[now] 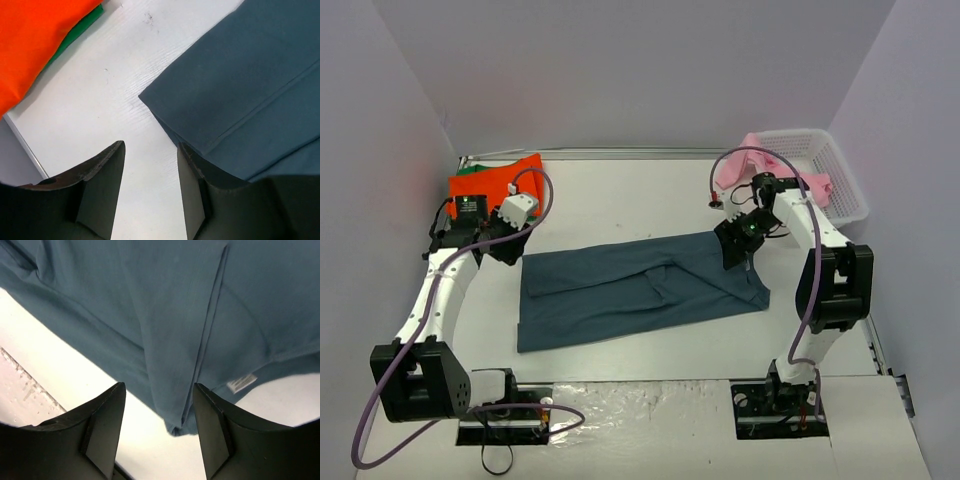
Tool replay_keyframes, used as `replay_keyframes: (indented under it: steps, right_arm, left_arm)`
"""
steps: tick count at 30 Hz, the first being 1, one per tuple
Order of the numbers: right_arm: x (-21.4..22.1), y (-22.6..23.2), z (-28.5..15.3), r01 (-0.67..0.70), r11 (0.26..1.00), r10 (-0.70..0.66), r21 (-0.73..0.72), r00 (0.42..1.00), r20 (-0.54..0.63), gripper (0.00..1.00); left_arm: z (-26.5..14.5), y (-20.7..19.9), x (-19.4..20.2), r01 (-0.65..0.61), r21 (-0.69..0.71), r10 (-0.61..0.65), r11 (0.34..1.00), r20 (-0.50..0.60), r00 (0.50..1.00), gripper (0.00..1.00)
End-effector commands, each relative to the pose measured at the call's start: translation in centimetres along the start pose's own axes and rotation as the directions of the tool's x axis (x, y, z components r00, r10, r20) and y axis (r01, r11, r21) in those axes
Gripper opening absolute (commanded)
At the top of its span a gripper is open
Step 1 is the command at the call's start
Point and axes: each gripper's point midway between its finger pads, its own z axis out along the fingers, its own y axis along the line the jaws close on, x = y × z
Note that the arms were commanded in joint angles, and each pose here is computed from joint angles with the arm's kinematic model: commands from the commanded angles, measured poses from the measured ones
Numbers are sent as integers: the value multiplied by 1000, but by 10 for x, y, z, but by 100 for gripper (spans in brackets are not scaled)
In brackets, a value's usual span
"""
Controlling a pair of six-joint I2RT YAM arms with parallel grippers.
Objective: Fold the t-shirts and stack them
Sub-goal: Fold the other side of the tshirt into a rectangle
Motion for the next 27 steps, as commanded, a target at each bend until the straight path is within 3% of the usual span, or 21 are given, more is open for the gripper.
replay_keyframes:
  steps: [1, 18, 27]
  right_arm:
    - [-14, -2, 7, 15, 998, -13, -67, 1000, 24, 52]
    - [-50, -52, 72, 39, 981, -39, -190, 999, 6, 52]
    - [-53, -44, 87, 65, 965, -68, -254, 998, -4, 49]
  left_arm:
    - [-6, -5, 1, 115, 17, -114, 993, -35, 993, 45]
    - [-23, -3, 24, 159, -91, -166, 983, -84, 982, 46]
    - [-25, -1, 27, 165, -113, -175, 980, -93, 980, 46]
